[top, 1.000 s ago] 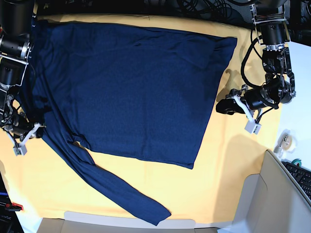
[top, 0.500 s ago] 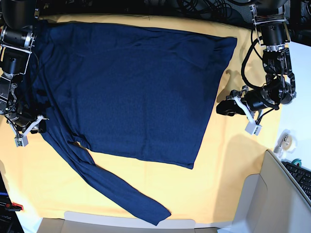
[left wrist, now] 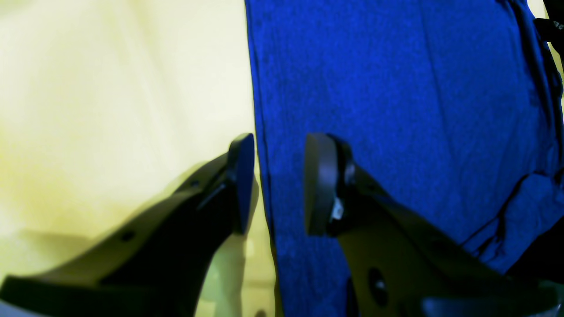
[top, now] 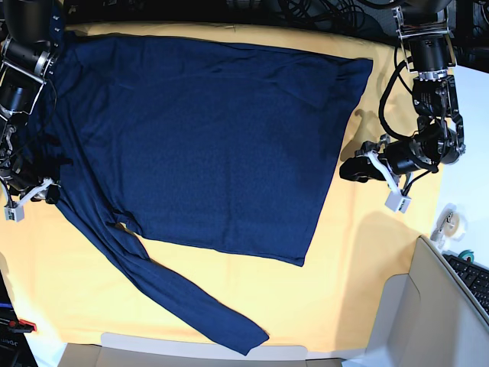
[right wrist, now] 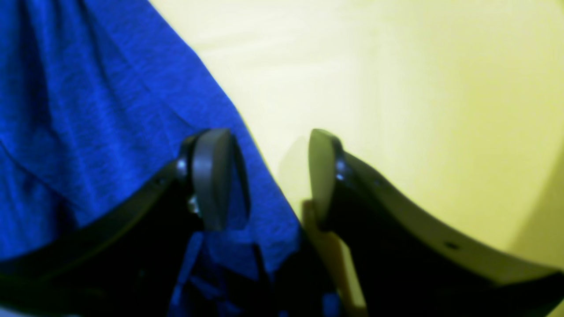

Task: Fold the T-shirt properly
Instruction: 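Lower both grippers to the shirt's side edges near the hem, then grasp the shirt's hem corners with both grippers, then lift the hem and fold it over toward the collar edge with both grippers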

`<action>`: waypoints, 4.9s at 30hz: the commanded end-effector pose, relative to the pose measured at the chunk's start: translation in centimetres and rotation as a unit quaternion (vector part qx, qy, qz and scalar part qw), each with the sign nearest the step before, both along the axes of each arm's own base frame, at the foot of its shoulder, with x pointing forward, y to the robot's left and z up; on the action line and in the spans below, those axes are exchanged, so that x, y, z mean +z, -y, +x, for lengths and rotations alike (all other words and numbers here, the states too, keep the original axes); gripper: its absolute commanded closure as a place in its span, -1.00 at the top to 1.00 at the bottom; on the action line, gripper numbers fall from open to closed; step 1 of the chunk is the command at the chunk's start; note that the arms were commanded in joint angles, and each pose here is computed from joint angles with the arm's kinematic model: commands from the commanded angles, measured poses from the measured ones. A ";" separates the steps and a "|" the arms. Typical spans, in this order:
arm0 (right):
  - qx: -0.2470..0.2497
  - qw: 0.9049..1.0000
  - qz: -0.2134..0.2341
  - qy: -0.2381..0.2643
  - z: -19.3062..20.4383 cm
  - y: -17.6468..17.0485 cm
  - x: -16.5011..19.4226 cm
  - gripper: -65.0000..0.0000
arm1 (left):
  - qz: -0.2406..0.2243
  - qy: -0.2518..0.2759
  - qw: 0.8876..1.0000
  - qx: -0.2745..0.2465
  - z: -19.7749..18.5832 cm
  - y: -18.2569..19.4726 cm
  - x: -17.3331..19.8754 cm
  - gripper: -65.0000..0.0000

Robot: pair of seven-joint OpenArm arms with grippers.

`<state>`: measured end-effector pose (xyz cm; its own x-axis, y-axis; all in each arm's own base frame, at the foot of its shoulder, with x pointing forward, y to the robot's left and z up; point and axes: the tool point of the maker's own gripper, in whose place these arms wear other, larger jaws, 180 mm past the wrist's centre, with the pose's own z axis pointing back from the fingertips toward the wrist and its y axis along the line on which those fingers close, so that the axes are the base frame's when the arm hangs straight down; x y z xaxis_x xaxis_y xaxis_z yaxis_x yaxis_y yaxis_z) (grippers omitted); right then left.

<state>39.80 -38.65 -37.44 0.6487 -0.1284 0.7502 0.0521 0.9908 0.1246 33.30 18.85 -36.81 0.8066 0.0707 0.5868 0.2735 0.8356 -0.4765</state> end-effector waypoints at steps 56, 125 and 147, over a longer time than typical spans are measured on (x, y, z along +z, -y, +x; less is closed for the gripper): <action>0.072 0.997 -0.002 0.009 2.0 -6.5 0.1 -1.00 | -0.032 0.036 0.998 0.031 6.7 -0.9 3.5 -0.39; 0.078 0.997 0.005 -0.002 1.0 -7.7 -1.3 -1.00 | -0.074 0.089 0.988 0.103 18.9 8.7 2.9 -1.00; 0.135 0.978 -0.142 0.070 -2.5 -6.6 5.5 -1.00 | 0.061 0.149 0.986 0.050 6.9 0.6 6.7 -1.00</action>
<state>36.37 -31.00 -34.24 0.5678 0.2371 0.7883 -0.2181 0.9667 -0.1337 39.50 18.43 -32.65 0.6472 0.0622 0.7598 0.2648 0.9163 -0.3005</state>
